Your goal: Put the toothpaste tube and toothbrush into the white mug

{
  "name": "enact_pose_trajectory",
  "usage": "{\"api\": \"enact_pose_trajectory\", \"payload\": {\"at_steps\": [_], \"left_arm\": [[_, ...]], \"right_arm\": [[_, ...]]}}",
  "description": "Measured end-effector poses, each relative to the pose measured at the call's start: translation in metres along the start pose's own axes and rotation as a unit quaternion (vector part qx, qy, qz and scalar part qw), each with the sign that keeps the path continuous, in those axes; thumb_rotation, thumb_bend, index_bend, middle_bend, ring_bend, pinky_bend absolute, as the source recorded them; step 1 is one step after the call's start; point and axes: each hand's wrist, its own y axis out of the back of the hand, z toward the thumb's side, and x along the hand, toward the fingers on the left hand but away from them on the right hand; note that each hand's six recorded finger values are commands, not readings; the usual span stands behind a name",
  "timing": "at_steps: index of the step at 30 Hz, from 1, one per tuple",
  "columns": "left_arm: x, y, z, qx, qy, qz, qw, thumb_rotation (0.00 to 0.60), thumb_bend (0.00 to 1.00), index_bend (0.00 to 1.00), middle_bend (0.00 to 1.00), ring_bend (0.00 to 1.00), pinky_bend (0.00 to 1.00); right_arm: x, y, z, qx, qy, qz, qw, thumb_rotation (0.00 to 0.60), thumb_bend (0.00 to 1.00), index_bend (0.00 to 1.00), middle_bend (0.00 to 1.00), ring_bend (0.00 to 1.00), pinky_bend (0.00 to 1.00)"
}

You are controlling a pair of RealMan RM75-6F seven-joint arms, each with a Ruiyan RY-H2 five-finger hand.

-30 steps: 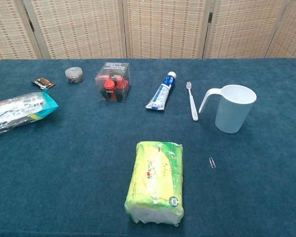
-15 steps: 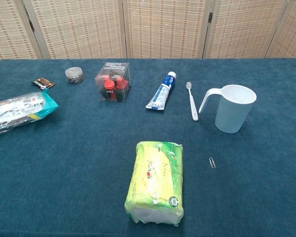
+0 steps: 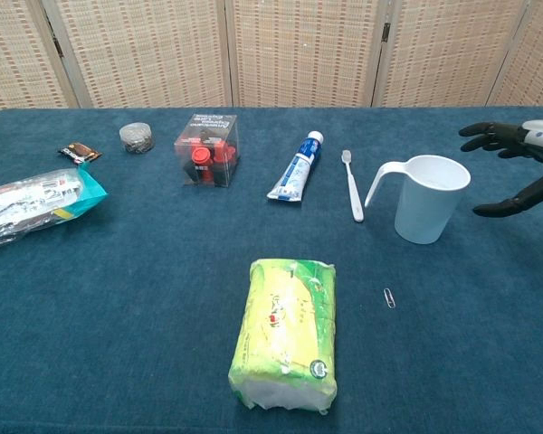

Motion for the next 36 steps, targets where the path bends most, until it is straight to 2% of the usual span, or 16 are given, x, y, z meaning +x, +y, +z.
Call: {"api": "enact_pose_trajectory", "payload": {"at_steps": [8,13,15,18,22,26,36], "left_arm": [[-0.001,0.0,-0.002,0.001,0.003,-0.001,1.0,0.6,0.31,0.19,0.05,0.04,0.13],[-0.002,0.0,-0.003,0.002,0.005,-0.003,1.0,0.6,0.31,0.19,0.05,0.04,0.13],[-0.002,0.0,-0.004,0.003,0.006,-0.003,1.0,0.6,0.31,0.19,0.05,0.04,0.13],[-0.002,0.0,-0.005,0.003,0.006,-0.004,1.0,0.6,0.31,0.19,0.05,0.04,0.13],[-0.002,-0.001,-0.004,0.005,0.006,-0.006,1.0,0.6,0.31,0.19,0.05,0.04,0.13],[-0.001,-0.001,-0.003,0.005,0.005,-0.007,1.0,0.6,0.31,0.19,0.05,0.04,0.13],[-0.001,-0.001,-0.001,0.006,0.003,-0.007,1.0,0.6,0.31,0.19,0.05,0.04,0.13]], "right_arm": [[-0.024,-0.017,0.013,-0.024,0.008,0.013,0.9996,0.6,0.09,0.0,0.12,0.01,0.01],[-0.033,-0.025,0.014,-0.03,0.005,0.019,0.9994,0.6,0.11,0.0,0.2,0.08,0.07],[-0.036,-0.029,0.013,-0.032,0.004,0.02,0.9993,0.6,0.15,0.05,0.24,0.12,0.12],[-0.039,-0.032,0.014,-0.029,0.005,0.02,0.9994,0.6,0.24,0.17,0.32,0.2,0.23],[-0.04,-0.034,0.02,-0.031,0.016,0.014,0.9993,0.6,0.27,0.28,0.39,0.28,0.33],[-0.038,-0.036,0.026,-0.04,0.028,0.014,0.9987,0.6,0.31,0.33,0.42,0.32,0.37],[-0.022,-0.057,0.063,-0.065,0.09,0.052,0.9925,0.6,0.29,0.33,0.42,0.32,0.37]]}}
